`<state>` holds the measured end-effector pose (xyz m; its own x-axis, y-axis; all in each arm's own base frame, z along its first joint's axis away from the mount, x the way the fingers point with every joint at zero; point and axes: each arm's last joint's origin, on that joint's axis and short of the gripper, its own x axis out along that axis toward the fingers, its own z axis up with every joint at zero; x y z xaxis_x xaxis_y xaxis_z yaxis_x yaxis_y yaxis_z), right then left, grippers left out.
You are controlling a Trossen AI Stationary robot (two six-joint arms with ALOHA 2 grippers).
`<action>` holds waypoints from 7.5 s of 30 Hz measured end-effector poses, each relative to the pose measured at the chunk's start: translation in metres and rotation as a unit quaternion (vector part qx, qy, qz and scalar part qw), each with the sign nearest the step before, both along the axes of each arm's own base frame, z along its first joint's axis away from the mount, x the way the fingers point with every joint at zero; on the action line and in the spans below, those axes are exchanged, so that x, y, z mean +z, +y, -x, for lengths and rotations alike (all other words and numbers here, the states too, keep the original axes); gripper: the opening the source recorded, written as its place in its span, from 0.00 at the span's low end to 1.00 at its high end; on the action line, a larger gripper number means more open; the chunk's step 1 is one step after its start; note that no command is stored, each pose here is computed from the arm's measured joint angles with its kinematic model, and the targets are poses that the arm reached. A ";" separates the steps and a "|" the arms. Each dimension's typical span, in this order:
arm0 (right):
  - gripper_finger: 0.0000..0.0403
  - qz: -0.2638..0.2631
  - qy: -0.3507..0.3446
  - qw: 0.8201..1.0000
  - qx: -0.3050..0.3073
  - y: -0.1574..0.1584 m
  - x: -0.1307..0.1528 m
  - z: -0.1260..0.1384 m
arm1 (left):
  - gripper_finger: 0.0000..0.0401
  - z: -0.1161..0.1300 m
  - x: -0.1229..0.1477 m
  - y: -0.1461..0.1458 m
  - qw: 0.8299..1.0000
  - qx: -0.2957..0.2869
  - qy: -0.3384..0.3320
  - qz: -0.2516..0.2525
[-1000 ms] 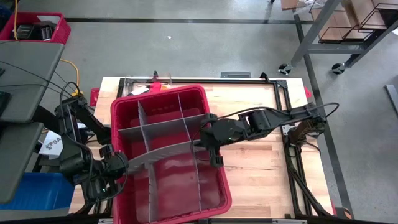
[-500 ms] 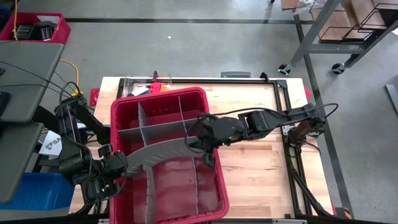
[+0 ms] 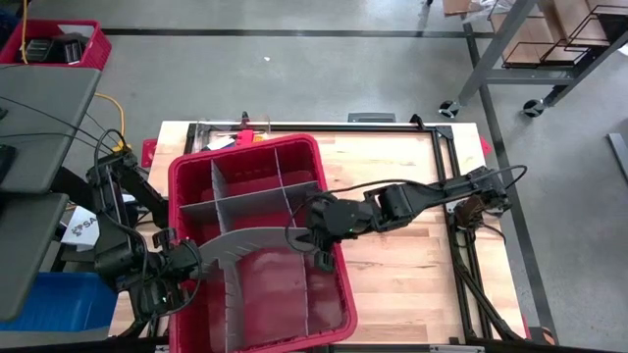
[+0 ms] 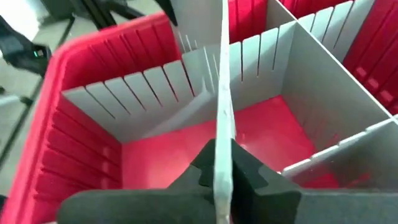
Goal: Sort blocks
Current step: Assemble the bin divider into the red bin
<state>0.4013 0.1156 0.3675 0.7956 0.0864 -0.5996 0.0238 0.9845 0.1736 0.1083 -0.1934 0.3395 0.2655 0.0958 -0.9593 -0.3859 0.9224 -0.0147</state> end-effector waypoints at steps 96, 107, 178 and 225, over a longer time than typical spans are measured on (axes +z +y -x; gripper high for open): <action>0.00 0.075 0.107 0.985 0.112 0.013 0.003 0.023 | 0.03 0.023 0.040 0.050 0.992 -0.008 -0.091 0.090; 0.00 0.076 0.131 0.984 0.096 0.007 -0.008 0.017 | 0.03 0.018 0.033 0.038 0.994 -0.005 -0.076 0.073; 0.00 0.037 0.221 0.966 0.126 0.019 -0.035 0.016 | 0.02 0.000 0.001 -0.001 0.997 -0.077 -0.005 0.011; 0.00 0.046 0.246 0.963 0.095 0.001 -0.052 0.003 | 0.02 -0.015 -0.016 -0.016 0.997 -0.076 0.004 -0.024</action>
<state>0.3980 0.1163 0.3160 0.3873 0.1313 -0.9125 -0.1004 0.9899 0.0998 0.1233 -0.2092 0.3235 0.2719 0.1004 -0.9571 -0.2413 0.9699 0.0332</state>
